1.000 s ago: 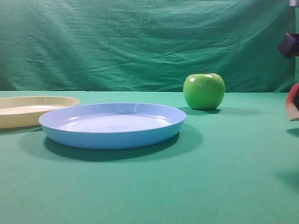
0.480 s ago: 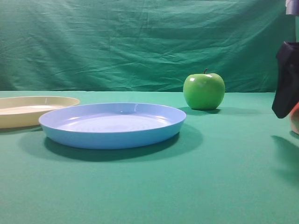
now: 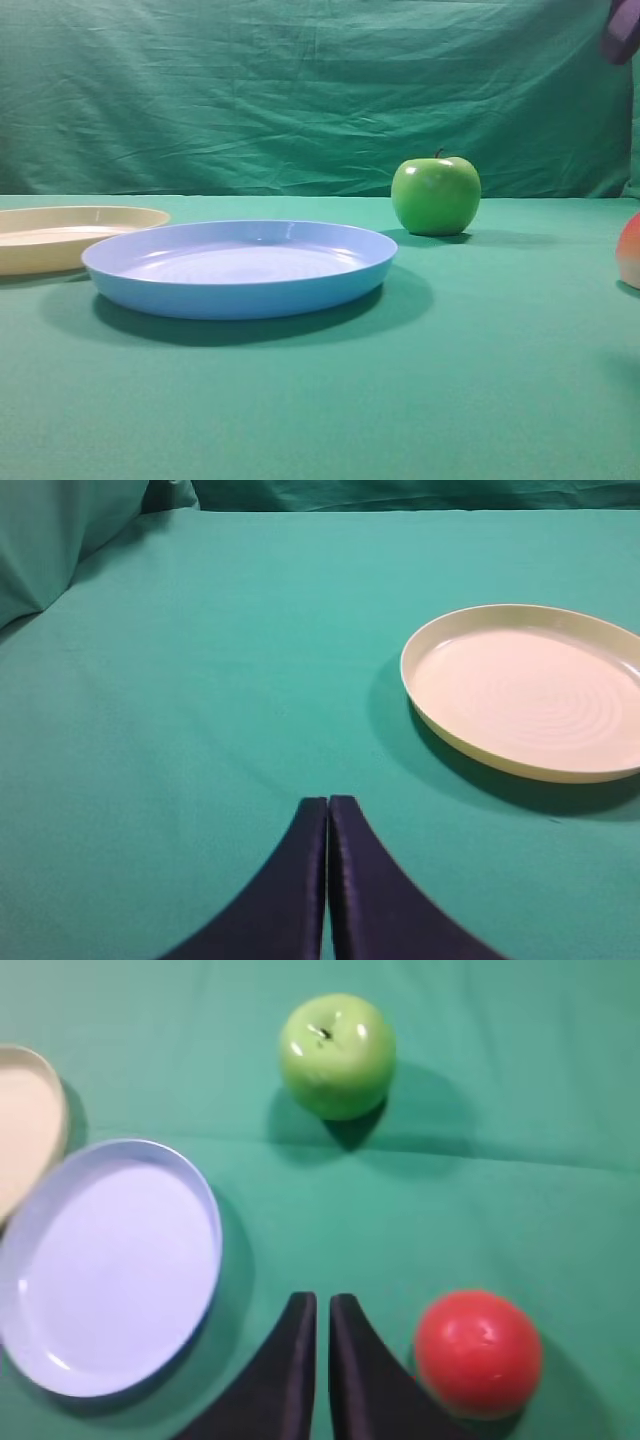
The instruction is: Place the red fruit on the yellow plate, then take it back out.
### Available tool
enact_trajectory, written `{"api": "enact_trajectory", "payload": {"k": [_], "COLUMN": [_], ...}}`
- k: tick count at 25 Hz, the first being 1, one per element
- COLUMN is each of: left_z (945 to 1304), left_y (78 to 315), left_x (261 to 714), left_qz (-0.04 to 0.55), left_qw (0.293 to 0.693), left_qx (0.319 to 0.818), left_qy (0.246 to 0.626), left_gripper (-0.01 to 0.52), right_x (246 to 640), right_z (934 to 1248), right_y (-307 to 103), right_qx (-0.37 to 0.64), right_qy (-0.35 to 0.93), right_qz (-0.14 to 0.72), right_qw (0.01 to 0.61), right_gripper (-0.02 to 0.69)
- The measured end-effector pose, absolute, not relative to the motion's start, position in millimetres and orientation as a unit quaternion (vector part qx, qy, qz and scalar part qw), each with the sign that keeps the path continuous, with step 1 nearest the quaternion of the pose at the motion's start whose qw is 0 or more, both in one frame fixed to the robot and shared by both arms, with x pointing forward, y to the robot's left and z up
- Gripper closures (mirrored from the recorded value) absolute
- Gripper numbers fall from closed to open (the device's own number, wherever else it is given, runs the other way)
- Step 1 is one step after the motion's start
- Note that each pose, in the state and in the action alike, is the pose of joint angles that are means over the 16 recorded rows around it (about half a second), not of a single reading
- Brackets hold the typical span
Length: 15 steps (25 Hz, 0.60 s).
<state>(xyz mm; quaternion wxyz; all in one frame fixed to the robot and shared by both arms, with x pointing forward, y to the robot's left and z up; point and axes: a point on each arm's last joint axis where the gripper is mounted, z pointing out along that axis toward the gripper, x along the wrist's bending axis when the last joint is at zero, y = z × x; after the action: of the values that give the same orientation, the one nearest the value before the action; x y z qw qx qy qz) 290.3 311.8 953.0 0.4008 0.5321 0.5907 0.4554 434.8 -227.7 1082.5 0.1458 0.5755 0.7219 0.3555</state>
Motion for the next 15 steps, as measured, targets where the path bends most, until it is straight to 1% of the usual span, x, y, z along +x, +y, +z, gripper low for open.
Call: {"api": "enact_trajectory", "payload": {"k": [3, 6, 10, 15], "left_z": [953.0, 953.0, 953.0, 953.0], "left_y": [311.8, 311.8, 311.8, 311.8], "left_x": [290.3, 290.3, 290.3, 290.3], "left_qz": [0.455, 0.455, 0.455, 0.455], "left_qw": [0.401, 0.401, 0.401, 0.401], "left_qx": [0.532, 0.532, 0.532, 0.532], "left_qy": [0.591, 0.591, 0.591, 0.591], "left_gripper": [0.514, 0.514, 0.514, 0.514], "right_x": [416.5, 396.5, 368.8, 338.1], "right_z": [1099.6, 1114.0, 1128.5, 1137.9], "right_y": [-229.7, -232.9, -239.4, -249.0], "right_qx": [0.57, 0.56, 0.542, 0.521], "right_qy": [0.71, 0.701, 0.697, 0.701], "right_qz": [0.388, 0.417, 0.442, 0.452], "right_qw": [0.143, 0.145, 0.158, 0.184], "right_gripper": [0.623, 0.657, 0.665, 0.665]}}
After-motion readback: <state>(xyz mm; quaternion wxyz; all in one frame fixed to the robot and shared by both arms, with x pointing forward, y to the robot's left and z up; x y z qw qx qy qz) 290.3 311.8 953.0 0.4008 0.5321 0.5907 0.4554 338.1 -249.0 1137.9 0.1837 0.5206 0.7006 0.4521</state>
